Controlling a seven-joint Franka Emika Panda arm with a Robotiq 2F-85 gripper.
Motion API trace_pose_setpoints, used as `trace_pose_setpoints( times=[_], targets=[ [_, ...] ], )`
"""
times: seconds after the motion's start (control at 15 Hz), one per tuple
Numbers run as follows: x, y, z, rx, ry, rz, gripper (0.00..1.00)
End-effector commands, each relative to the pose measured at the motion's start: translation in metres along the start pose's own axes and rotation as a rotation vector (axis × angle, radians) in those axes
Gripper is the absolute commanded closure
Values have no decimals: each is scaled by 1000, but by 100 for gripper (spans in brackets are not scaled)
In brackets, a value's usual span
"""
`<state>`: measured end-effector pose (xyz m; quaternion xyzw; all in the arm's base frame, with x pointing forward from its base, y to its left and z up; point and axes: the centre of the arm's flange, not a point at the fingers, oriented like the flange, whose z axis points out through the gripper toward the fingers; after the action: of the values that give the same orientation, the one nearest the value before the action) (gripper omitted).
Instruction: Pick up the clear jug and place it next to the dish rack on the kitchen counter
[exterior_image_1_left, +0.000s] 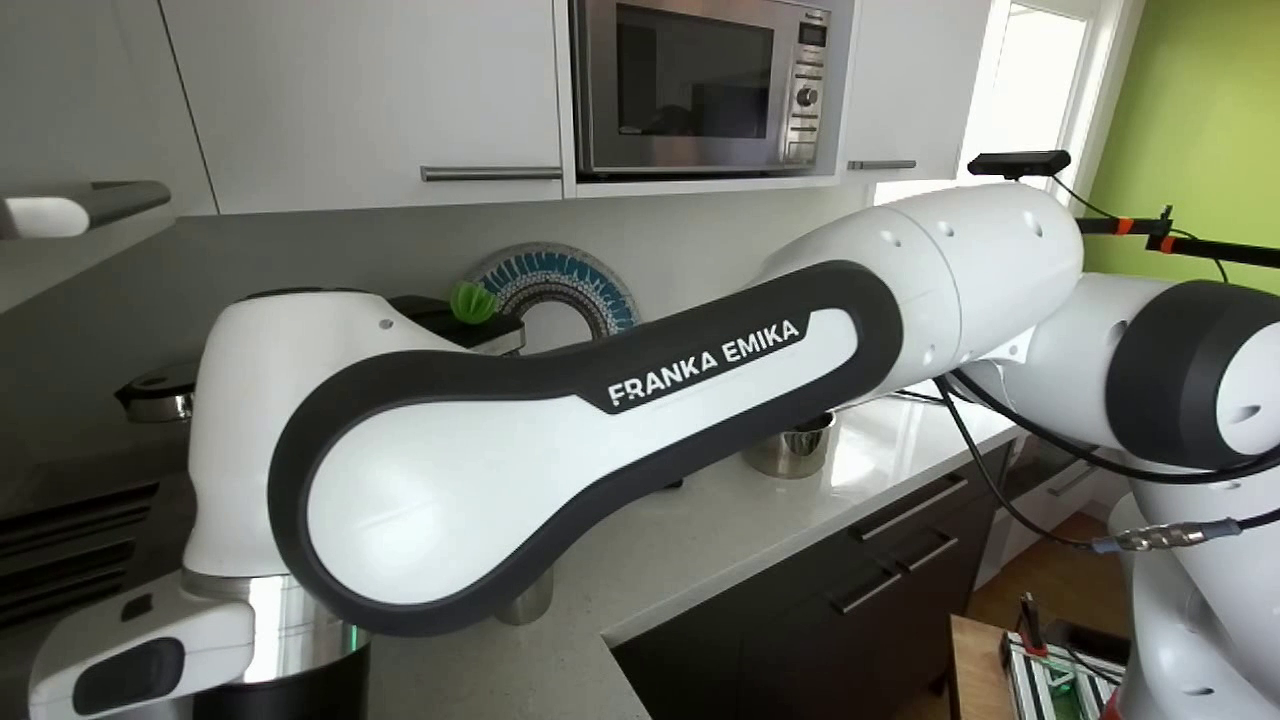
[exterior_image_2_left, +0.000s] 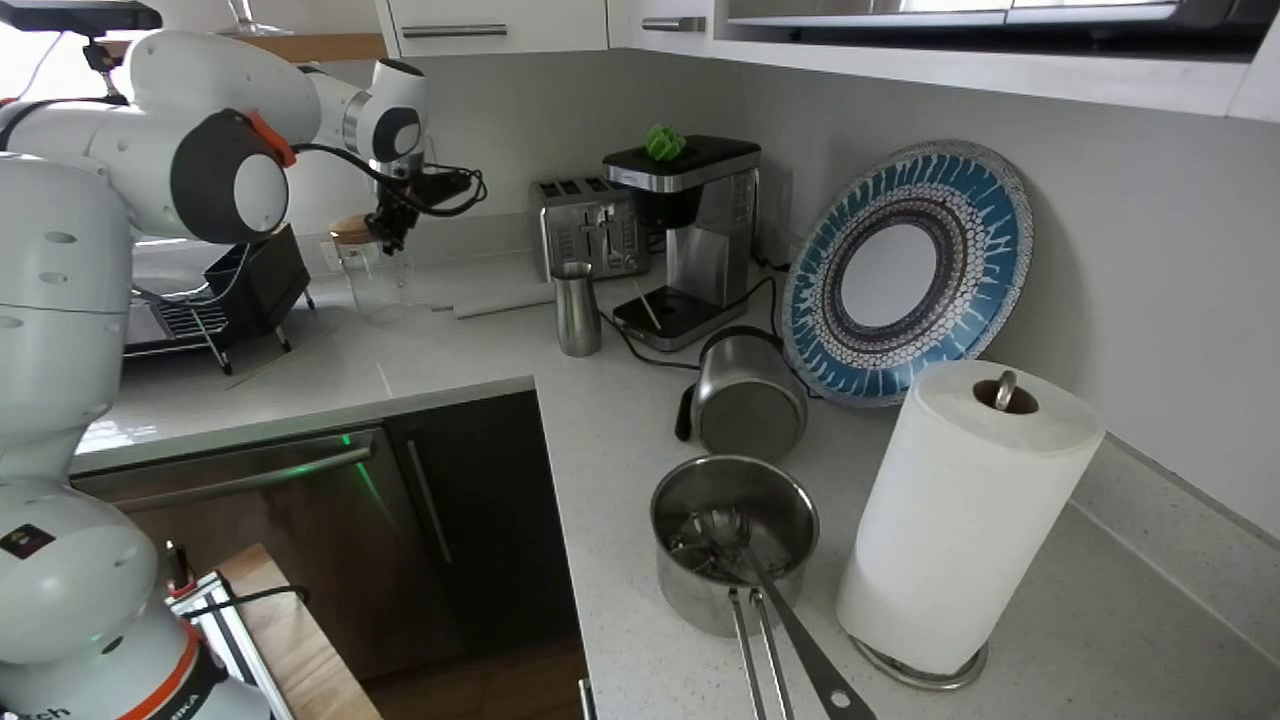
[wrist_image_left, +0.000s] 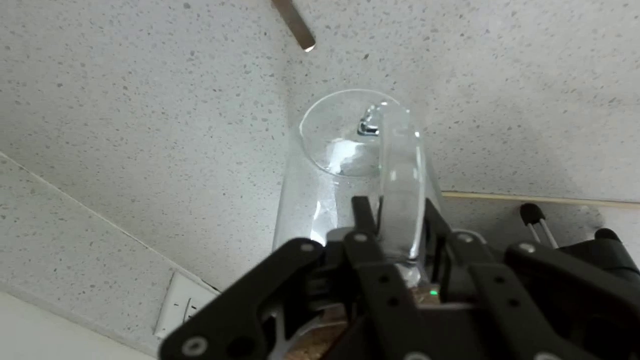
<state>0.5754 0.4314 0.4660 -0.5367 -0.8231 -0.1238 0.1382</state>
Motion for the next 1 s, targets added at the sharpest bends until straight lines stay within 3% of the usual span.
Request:
trace_pose_setpoints(
  times=[0.0,0.4,0.73,0.93],
  targets=[
    [7,2,-6,-13,14,1,43],
    [9,-2,-22,-25,7,6,0],
    [10,-31,-58,-25,5,52,0],
    [-1,-58,-81,13,-98,163,0]
  ],
)
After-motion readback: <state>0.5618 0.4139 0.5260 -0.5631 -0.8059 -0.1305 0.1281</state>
